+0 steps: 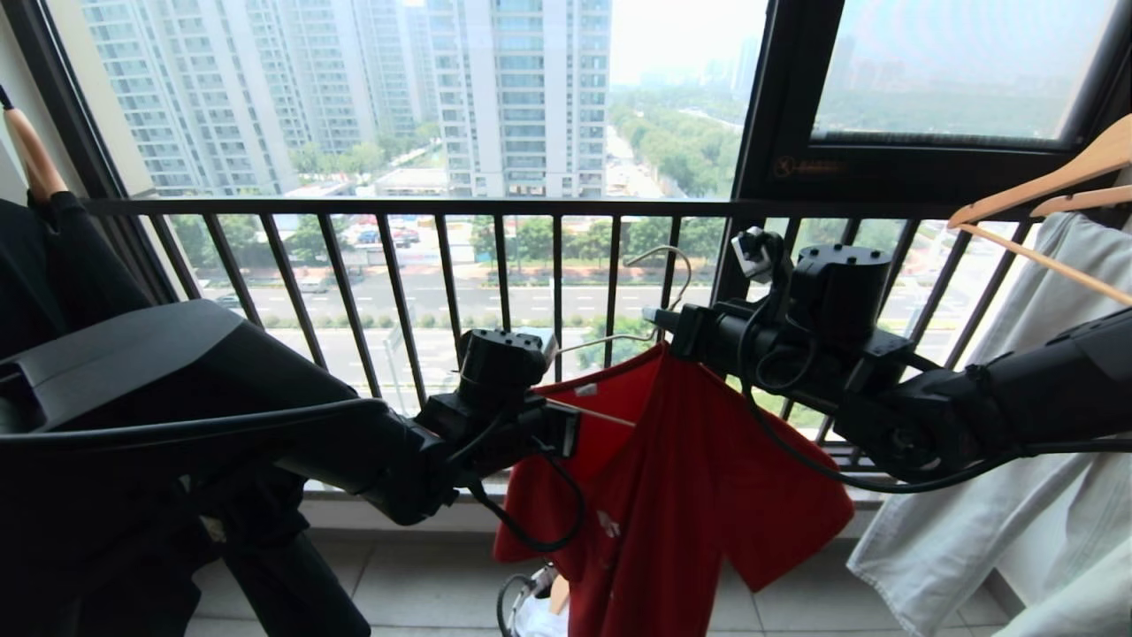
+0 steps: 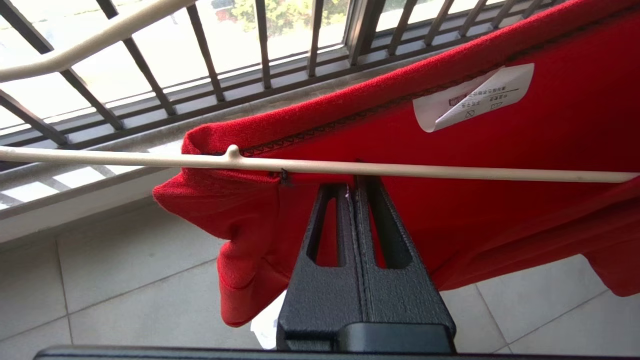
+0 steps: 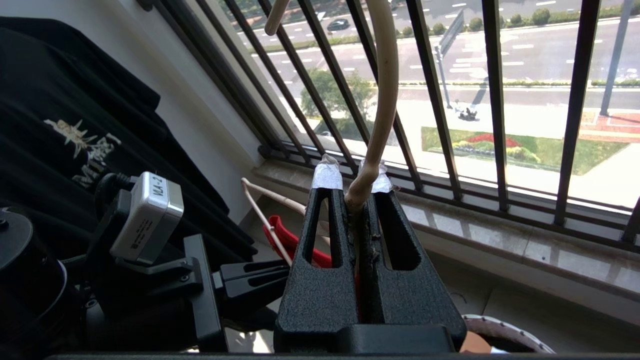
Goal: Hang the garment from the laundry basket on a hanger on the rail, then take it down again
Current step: Take the clothes off the clothes rack
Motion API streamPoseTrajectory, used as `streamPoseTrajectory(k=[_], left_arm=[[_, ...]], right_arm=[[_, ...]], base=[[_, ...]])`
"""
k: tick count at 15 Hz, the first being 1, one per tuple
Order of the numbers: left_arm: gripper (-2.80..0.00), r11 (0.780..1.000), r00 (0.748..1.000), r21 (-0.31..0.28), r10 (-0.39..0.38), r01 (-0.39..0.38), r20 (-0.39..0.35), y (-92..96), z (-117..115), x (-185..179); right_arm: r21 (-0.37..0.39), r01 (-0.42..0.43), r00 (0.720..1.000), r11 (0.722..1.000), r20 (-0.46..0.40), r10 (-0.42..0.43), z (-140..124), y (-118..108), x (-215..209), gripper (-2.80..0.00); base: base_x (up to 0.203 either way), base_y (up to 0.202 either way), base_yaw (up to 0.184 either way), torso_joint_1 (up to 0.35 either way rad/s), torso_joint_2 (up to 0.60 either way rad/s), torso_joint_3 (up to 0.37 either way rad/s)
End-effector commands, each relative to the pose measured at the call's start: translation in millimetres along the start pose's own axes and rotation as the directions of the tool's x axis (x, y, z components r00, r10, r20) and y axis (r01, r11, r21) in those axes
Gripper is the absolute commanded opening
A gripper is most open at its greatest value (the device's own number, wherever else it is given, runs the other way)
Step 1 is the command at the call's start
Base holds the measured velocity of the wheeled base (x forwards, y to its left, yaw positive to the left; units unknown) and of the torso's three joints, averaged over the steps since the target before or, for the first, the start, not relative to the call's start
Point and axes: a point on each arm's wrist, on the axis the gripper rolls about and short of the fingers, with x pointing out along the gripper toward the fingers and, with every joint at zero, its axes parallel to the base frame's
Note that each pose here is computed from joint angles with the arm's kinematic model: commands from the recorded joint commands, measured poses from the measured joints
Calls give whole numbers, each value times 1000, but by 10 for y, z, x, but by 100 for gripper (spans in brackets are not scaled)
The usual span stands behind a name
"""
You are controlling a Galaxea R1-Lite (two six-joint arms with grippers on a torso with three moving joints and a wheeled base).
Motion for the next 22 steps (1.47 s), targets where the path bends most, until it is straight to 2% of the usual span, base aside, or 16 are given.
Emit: streamPoseTrajectory(k=[1, 3, 5, 6, 7, 10, 11, 13, 16, 17, 22], left_arm=[[-280, 1000, 999, -16, -23, 23, 23, -9, 41, -44], [-280, 997, 997, -10, -80, 80, 22, -8, -27, -79], [-280, 996, 996, 18, -85, 85, 0, 0, -95, -77], [-280, 995, 996, 58, -87, 87, -13, 9, -130, -75], [-280, 991, 997, 105, -76, 77, -17, 44, -143, -59], [-280, 988, 998, 149, -44, 50, -39, 148, -141, -86], [-280, 986, 1000, 166, 2, 1, -21, 276, -88, -72], [-280, 984, 997, 157, 79, -82, 27, 464, 51, -88], [-280, 981, 987, 130, 133, -145, 95, 689, 269, -209], [-280, 979, 984, 124, 148, -161, 103, 750, 303, -236], [-280, 970, 984, 164, 177, -181, 39, 885, 100, -41]], right_arm=[[21, -6, 1000, 1000, 8, 6, 13, 2, 20, -280], [24, -4, 1000, 1000, 9, 3, 5, -16, 53, -280], [27, -5, 1000, 1000, 8, 4, 4, -12, 54, -280], [26, -3, 1000, 1000, 11, 3, 11, -13, 50, -280], [25, 4, 1000, 1000, 17, -5, 25, -21, 45, -280], [19, 23, 999, 1000, 36, -24, 64, -21, 33, -280], [10, 29, 999, 1000, 35, -29, 59, -23, 27, -280], [-30, 47, 998, 998, 36, -46, 44, -34, 32, -280], [-105, 108, 994, 989, 38, -105, -25, -87, 78, -280], [-105, 110, 994, 988, 39, -107, -23, -92, 76, -280], [-106, 110, 993, 988, 50, -105, 15, -72, 53, -280]], base=[[0, 0, 0, 0, 0, 0], [0, 0, 0, 0, 0, 0], [0, 0, 0, 0, 0, 0], [0, 0, 0, 0, 0, 0], [0, 0, 0, 0, 0, 0], [0, 0, 0, 0, 0, 0], [0, 0, 0, 0, 0, 0], [0, 0, 0, 0, 0, 0], [0, 0, 0, 0, 0, 0], [0, 0, 0, 0, 0, 0], [0, 0, 0, 0, 0, 0]])
